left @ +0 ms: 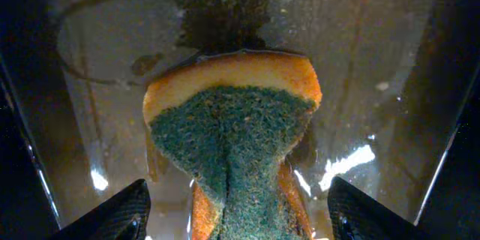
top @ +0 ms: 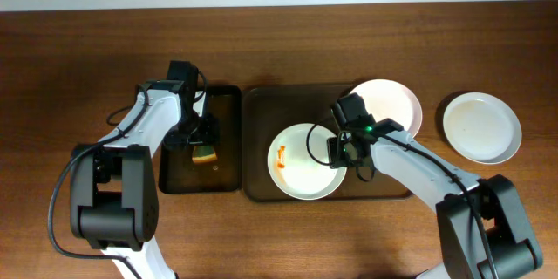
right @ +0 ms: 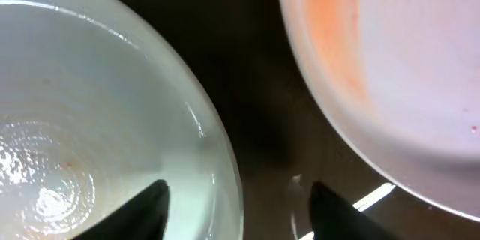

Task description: Clean dirty plates on tray and stack at the side

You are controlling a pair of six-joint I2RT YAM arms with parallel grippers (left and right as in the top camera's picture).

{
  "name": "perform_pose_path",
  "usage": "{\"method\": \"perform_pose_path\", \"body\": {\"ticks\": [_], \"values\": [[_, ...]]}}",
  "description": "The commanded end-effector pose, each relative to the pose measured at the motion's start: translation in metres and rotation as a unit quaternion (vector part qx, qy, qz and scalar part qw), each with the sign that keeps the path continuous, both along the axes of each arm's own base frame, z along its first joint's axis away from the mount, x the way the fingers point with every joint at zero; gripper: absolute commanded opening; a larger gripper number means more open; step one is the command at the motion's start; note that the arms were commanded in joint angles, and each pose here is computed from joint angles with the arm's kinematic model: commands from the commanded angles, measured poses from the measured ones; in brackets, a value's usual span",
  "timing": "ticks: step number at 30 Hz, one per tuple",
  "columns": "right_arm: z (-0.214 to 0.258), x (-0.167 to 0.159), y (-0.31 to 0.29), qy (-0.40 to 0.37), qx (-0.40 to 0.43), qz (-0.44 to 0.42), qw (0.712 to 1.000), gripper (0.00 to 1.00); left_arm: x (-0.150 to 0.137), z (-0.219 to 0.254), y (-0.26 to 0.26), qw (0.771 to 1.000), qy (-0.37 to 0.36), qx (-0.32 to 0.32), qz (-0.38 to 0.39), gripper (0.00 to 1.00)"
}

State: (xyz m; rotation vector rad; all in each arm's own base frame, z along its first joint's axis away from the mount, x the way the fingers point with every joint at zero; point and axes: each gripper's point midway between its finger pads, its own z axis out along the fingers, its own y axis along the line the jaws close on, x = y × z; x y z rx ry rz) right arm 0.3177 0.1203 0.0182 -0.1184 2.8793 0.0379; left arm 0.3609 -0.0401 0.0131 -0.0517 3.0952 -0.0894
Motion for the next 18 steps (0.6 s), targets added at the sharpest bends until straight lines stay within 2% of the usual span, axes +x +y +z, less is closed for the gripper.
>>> {"method": "perform_pose_path", "body": {"ticks": [1, 2, 4, 5, 7, 8, 10, 13, 15, 16, 17, 18], "values": [[0.017, 0.007, 0.0, 0.002, -0.01, -0.001, 1.0, 0.6, 0.002, 0.0, -0.008, 1.0, -0.001, -0.006, -0.009, 0.73], [0.02, 0.004, 0.0, 0.012, -0.012, 0.0, 1.0, 0.5, 0.001, 0.0, -0.009, 1.0, 0.001, -0.005, -0.011, 0.73], [0.015, -0.007, 0.004, 0.036, 0.003, 0.005, 0.999, 0.38, 0.0, 0.0, -0.009, 1.0, 0.003, -0.005, -0.011, 0.73], [0.008, -0.015, 0.003, 0.049, 0.009, -0.018, 0.999, 0.26, 0.0, 0.0, -0.009, 1.0, 0.002, -0.005, -0.011, 0.73], [-0.005, -0.019, 0.001, 0.051, 0.012, -0.034, 0.998, 0.22, 0.001, 0.0, -0.009, 1.0, 0.001, -0.005, -0.011, 0.73], [-0.01, -0.017, 0.002, 0.046, 0.014, -0.034, 0.998, 0.04, 0.001, 0.0, -0.009, 1.0, 0.001, -0.005, -0.011, 0.73], [-0.01, -0.011, -0.002, 0.031, 0.009, -0.064, 0.997, 0.04, 0.001, 0.0, -0.009, 1.0, 0.001, -0.005, -0.011, 0.69], [-0.009, -0.003, -0.011, 0.022, 0.023, -0.137, 0.99, 0.04, 0.004, 0.0, -0.009, 1.0, -0.006, -0.006, -0.011, 0.68], [-0.009, -0.004, -0.016, 0.029, 0.024, -0.145, 0.989, 0.04, 0.009, -0.001, -0.011, 1.0, -0.017, -0.007, -0.012, 0.66], [-0.01, -0.006, -0.018, 0.035, 0.023, -0.147, 0.988, 0.04, 0.01, -0.001, -0.013, 1.0, -0.02, -0.007, -0.014, 0.5], [-0.011, -0.01, -0.019, 0.042, 0.019, -0.147, 0.988, 0.04, 0.01, -0.001, -0.014, 1.0, -0.019, -0.008, -0.016, 0.25], [-0.011, -0.012, -0.02, 0.046, 0.016, -0.147, 0.988, 0.04, 0.009, -0.001, -0.016, 1.0, -0.019, -0.007, -0.019, 0.18]]}}
